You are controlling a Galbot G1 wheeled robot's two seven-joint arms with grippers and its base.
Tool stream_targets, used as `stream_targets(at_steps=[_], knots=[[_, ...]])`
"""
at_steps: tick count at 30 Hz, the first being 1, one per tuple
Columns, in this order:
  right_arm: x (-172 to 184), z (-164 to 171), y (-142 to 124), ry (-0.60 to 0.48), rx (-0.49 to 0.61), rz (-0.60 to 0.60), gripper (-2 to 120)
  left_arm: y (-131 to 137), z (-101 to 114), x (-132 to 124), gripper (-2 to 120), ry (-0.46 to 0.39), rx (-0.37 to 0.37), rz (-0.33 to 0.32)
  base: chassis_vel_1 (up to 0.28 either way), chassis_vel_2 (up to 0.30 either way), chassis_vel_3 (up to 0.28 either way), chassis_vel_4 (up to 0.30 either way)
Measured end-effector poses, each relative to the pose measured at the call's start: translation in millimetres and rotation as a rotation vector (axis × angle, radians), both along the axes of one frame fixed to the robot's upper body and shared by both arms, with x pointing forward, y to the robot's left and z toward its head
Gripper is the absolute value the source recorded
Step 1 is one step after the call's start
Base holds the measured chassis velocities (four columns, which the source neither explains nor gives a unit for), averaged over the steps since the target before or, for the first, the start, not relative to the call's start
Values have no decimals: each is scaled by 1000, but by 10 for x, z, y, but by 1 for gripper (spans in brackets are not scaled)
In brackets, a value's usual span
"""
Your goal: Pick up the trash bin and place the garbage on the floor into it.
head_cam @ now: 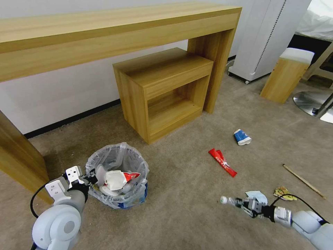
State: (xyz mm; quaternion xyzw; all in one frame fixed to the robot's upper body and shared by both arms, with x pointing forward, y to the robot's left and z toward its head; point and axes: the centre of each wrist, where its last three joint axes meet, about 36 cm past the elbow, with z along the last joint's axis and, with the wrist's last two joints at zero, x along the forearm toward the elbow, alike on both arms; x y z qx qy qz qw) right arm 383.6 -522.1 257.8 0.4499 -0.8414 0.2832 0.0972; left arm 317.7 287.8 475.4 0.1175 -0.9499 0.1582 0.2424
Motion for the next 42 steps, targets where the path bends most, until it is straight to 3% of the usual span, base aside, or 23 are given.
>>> stream_targets(at_steps=[7, 11, 18, 34, 40, 42], knots=[[116, 488, 258, -163, 159, -54, 10, -6, -11, -5, 1, 4, 7, -3, 0, 0, 0, 0], [158, 673, 347, -203, 210, -65, 10, -12, -14, -6, 1, 6, 8, -5, 0, 0, 0, 0], [243, 1136, 756, -275, 331, 4, 10, -48, -13, -13, 1, 6, 9, -14, 0, 0, 0, 0], [304, 1609, 1568, -318, 552, 114, 10, -104, -24, -27, 1, 6, 10, -28, 0, 0, 0, 0], [318, 1855, 2121, -289, 677, 150, 9, -142, -48, -10, 1, 12, 13, -41, 0, 0, 0, 0], [340, 1875, 2175, -281, 686, 156, 9, -144, -58, -8, 1, 14, 15, -42, 0, 0, 0, 0]])
